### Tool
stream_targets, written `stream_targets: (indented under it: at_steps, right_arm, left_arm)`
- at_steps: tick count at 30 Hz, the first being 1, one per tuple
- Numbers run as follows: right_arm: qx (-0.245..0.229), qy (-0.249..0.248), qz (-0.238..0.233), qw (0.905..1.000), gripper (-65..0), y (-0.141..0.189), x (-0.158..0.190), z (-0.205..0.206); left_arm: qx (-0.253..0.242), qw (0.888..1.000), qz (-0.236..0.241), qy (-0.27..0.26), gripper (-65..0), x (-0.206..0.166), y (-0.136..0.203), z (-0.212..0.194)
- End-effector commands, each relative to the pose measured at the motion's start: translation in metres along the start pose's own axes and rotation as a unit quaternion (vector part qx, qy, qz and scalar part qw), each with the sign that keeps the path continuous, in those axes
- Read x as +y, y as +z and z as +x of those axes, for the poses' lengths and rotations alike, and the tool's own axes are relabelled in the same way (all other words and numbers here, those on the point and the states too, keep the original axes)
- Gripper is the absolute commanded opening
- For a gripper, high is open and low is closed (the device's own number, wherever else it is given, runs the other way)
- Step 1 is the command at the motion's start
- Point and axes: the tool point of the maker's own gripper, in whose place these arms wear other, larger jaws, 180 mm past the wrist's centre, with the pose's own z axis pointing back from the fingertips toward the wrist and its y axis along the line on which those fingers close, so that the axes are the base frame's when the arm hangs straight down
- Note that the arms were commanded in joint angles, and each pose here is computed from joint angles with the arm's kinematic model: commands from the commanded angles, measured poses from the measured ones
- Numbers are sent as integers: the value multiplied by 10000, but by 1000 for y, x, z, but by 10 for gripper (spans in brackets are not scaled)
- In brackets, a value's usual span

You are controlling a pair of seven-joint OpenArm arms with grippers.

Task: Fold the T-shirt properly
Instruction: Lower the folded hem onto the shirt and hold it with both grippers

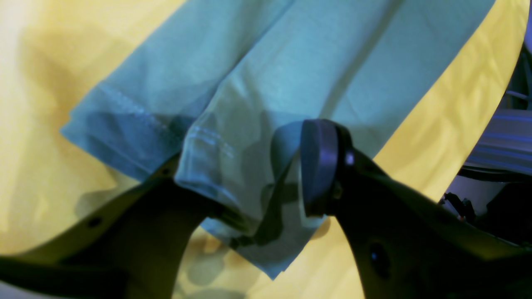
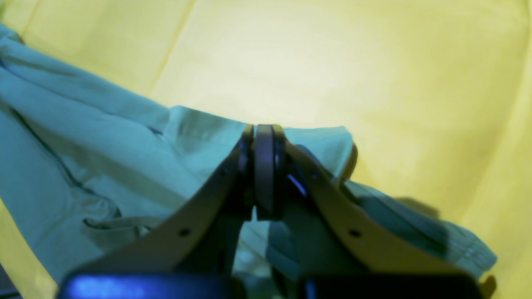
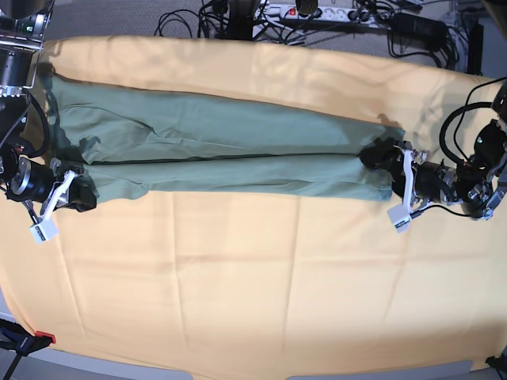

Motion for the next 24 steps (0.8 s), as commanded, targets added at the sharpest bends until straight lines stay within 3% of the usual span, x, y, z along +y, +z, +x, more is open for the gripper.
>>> stream_targets:
  at_steps: [1, 4, 5, 6, 9, 11, 16, 18, 20, 24]
  right_arm:
    - [-203, 169, -115, 9996, -630, 9, -7, 18]
    - [-160, 221, -199, 9994, -331, 9, -10, 17]
    - [-197, 247, -237, 9992, -249, 9, -12, 18]
    - [-278, 267, -304, 9988, -209, 10, -14, 21]
    - [-387, -329, -1014, 9935, -204, 12, -40, 23]
    - [-331, -396, -1073, 9929, -205, 10, -42, 18]
    - [-44, -528, -767, 9956, -220, -3, -33, -3]
    - [38, -522, -344, 9980, -242, -8, -18, -9]
    - [-5, -425, 40, 9991, -250, -9, -5, -8]
    - [-277, -443, 293, 9982, -266, -7, 3, 6]
  left_arm:
    - [-235, 9997, 64, -76, -351, 3, 12, 14]
    - [-227, 9997, 63, -77, -351, 3, 12, 14]
    - [-229, 9997, 63, -77, -351, 3, 12, 14]
    - [-227, 9997, 63, -77, -351, 3, 12, 14]
    - [-228, 9997, 61, -75, -351, 3, 12, 14]
    - [-246, 9997, 60, -75, -351, 3, 12, 15]
    - [-244, 9997, 61, -73, -351, 3, 12, 15]
    - [-250, 9996, 60, -75, -351, 3, 12, 15]
    - [-254, 9996, 51, -80, -351, 2, 12, 15]
    - [-258, 9996, 39, -84, -351, 2, 11, 16]
